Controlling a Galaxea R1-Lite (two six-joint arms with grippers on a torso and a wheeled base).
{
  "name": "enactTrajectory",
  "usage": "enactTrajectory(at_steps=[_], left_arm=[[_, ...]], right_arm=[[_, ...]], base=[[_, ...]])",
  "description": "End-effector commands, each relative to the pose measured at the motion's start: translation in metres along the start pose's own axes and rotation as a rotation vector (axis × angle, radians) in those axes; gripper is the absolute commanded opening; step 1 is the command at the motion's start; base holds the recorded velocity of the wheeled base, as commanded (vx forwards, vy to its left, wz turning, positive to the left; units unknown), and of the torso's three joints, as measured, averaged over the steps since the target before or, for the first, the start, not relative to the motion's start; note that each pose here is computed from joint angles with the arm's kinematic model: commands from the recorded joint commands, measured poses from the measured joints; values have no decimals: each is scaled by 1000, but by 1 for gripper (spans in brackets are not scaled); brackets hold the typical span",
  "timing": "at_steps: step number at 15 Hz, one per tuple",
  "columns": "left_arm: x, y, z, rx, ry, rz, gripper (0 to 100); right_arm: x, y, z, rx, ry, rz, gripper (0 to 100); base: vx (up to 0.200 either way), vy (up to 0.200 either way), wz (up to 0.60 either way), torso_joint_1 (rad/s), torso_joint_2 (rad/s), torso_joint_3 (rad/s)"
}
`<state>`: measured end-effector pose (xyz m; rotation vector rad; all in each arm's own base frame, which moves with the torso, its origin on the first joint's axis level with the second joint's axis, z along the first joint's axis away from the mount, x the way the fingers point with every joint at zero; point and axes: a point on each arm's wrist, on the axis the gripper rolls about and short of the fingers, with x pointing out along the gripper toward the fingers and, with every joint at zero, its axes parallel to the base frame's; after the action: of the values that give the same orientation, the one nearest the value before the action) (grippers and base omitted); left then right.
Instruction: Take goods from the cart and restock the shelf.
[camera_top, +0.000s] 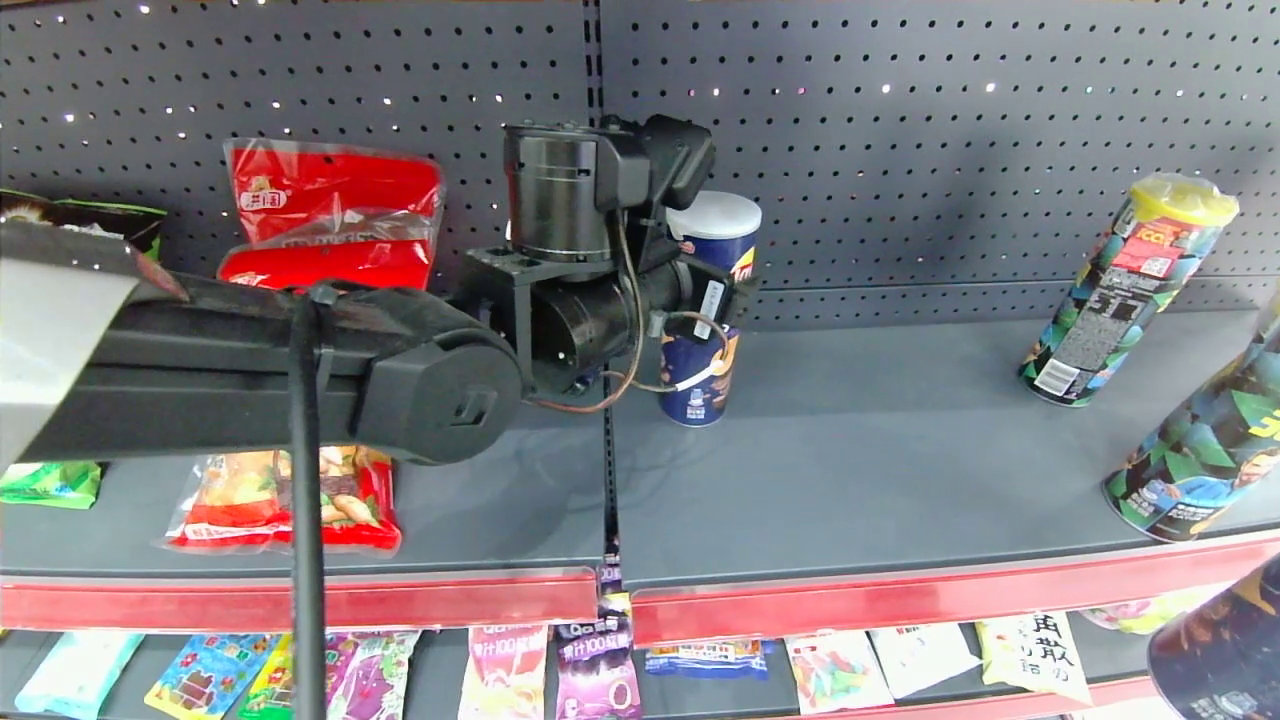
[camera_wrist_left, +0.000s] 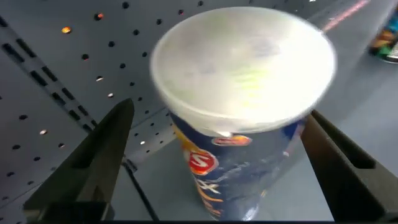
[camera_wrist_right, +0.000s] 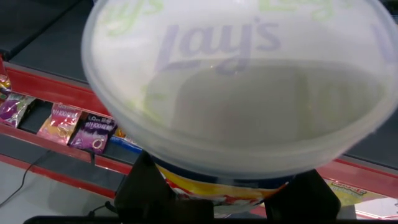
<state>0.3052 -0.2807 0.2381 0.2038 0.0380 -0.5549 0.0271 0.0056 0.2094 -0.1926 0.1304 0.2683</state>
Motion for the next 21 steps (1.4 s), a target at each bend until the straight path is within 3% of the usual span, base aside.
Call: enactTrajectory(at_steps=[1, 5, 7, 9, 12, 15, 16, 21], left_arm=[[3, -5, -1, 0, 1, 0, 100], [6, -12, -2, 1, 4, 14, 100], [7, -13, -2, -22, 5, 31, 100], [9, -13, -3, -27, 8, 40, 100], [17, -20, -3, -56, -22, 68, 100], [23, -23, -6, -62, -44, 93, 100], [23, -23, -6, -62, -42, 93, 0], [21, -22, -4, -62, -49, 66, 0]], right_arm=[[0, 0, 0, -1, 1, 0, 0], [0, 0, 0, 1, 1, 0, 0], [-1, 0, -1, 0, -4, -1, 0], [-1, 0, -1, -1, -5, -3, 0], [-2, 0, 0, -1, -8, -3, 0], [-2, 0, 0, -2, -9, -5, 0], [-2, 0, 0, -2, -9, -5, 0], [-2, 1, 0, -2, -9, -5, 0]], base=[[0, 0, 0, 0, 0, 0], [0, 0, 0, 0, 0, 0], [0, 0, 0, 0, 0, 0], [0, 0, 0, 0, 0, 0], [0, 0, 0, 0, 0, 0], [0, 0, 0, 0, 0, 0], [0, 0, 0, 0, 0, 0], [0, 0, 0, 0, 0, 0]])
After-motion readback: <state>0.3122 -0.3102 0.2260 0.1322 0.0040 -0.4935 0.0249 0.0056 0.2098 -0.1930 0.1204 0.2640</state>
